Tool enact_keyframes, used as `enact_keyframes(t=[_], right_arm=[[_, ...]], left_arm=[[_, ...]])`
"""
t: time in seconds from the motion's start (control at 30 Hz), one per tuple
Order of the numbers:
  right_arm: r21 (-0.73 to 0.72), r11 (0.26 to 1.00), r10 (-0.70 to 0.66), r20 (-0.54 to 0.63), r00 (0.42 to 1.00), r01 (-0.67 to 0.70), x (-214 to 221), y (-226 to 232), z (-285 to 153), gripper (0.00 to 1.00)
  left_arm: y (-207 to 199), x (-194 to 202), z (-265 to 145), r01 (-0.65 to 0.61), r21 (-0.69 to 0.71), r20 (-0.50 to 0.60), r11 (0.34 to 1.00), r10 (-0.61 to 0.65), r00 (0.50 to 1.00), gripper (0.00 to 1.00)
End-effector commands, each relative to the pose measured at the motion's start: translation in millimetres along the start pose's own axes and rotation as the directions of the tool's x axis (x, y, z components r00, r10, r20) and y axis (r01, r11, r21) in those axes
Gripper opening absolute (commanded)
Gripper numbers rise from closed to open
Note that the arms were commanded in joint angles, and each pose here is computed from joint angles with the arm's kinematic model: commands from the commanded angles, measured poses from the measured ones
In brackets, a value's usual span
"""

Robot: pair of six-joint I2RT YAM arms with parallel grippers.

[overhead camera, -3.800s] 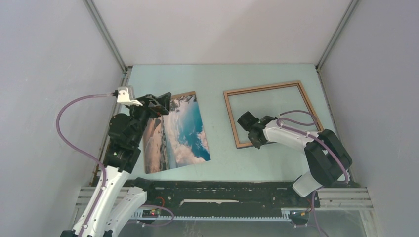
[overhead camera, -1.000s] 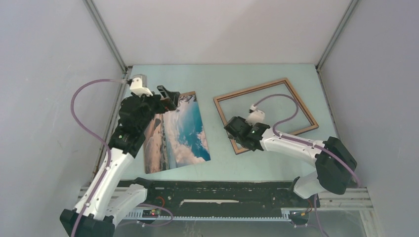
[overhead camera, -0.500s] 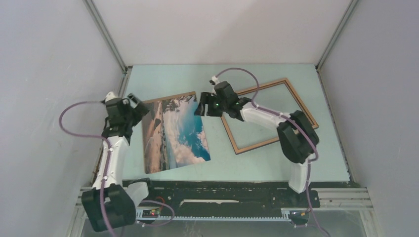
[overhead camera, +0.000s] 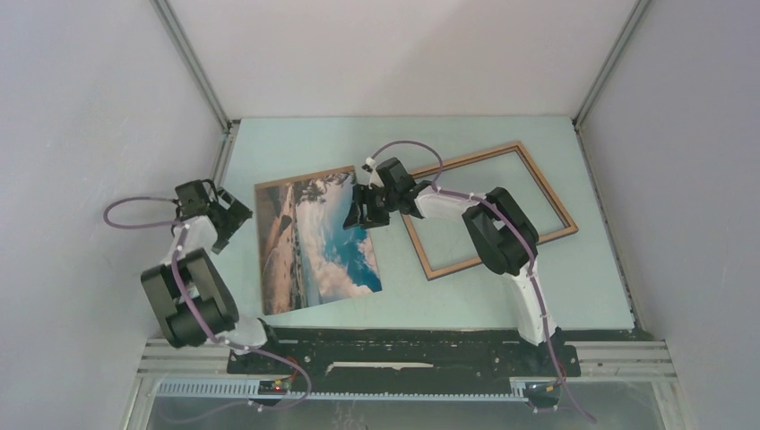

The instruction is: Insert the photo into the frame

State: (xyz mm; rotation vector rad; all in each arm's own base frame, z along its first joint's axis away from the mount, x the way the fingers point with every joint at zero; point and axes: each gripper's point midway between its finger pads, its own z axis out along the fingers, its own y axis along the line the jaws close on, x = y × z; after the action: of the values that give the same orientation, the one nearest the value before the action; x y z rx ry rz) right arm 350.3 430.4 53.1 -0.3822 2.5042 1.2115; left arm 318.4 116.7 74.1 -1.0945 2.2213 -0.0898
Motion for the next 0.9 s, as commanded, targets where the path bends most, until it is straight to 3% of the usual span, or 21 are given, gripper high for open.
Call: enact_keyframes(t=[0.0, 0.17, 0.27, 0.53, 0.87], right_arm=[[-0.061, 0.998, -0.032, 0.005, 0.999, 0.032, -16, 16, -5, 0.72], [-0.033, 0.999, 0.009, -0.023, 1.000, -0.009, -16, 2, 9, 0.70], [0.000, 0.999, 0.033, -0.036, 0.999, -0.033, -13, -7, 16, 0.67], [0.012, 0.998, 0.061, -0.043, 0.997, -0.061, -11, -14, 21, 0.66], [0.005, 0.997, 0.075, -0.055, 0.996, -0.075, -10, -16, 28, 0.66]], left_arm=[[-10, -34, 18, -0.057, 0.053, -0.001, 0.997, 0.057, 0.998, 1.00], [-15, -37, 30, -0.052, 0.136, -0.013, 0.989, 0.054, 0.998, 1.00], [-3, -35, 37, -0.042, 0.118, -0.037, 0.992, 0.047, 0.998, 1.00], [-6, -7, 60, 0.013, 0.212, -0.187, 0.977, 0.027, 0.982, 1.00], [-20, 1, 55, 0.078, 0.297, -0.239, 0.952, -0.005, 0.971, 0.99]])
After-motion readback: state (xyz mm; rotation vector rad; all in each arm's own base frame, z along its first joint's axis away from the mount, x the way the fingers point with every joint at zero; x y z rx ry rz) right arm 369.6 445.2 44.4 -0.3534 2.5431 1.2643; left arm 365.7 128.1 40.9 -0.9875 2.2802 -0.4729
